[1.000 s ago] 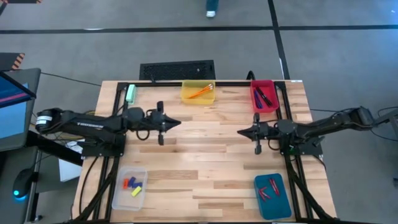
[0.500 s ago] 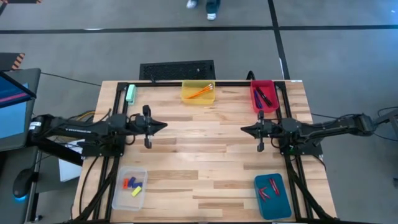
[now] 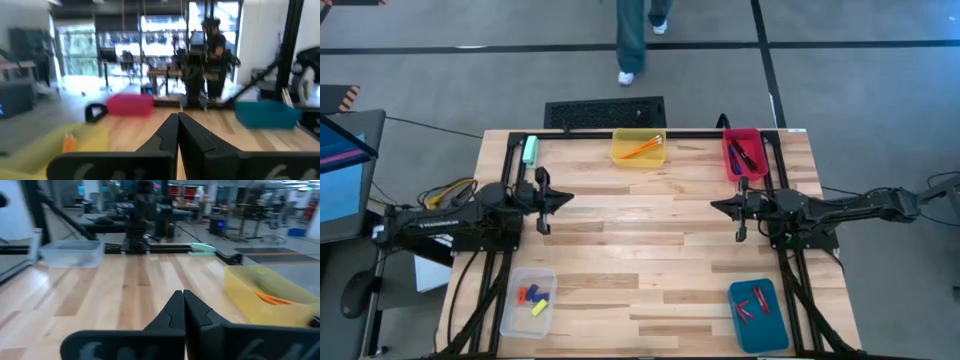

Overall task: Sort crayons/erasers/pens/pencils in bins
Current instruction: Return to Home Position

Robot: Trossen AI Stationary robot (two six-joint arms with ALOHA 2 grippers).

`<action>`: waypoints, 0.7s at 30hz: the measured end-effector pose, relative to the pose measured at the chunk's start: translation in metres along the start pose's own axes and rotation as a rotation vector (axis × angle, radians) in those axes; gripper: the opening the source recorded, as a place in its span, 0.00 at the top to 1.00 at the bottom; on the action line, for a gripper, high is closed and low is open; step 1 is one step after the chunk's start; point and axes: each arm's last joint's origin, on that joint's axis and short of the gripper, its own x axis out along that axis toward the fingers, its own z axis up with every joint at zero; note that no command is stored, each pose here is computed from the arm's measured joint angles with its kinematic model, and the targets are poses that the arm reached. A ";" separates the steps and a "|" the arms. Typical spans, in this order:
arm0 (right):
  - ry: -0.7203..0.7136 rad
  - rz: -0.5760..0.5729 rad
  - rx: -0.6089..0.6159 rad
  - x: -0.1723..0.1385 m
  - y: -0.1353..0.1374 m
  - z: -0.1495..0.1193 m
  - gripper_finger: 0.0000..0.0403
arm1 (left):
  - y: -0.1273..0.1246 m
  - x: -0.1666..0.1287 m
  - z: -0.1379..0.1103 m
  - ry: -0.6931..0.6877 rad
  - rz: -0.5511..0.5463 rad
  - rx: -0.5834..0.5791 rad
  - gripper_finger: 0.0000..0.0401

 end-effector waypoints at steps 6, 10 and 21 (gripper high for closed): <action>-0.028 -0.048 -0.015 -0.004 -0.003 0.003 0.99 | 0.006 -0.015 0.003 -0.030 0.071 -0.011 0.99; -0.046 -0.050 -0.025 -0.010 -0.004 0.004 0.99 | 0.009 -0.018 -0.003 0.020 0.142 -0.009 0.97; -0.069 -0.161 -0.058 -0.023 -0.010 0.004 0.99 | 0.008 -0.019 -0.007 0.062 0.069 -0.043 0.97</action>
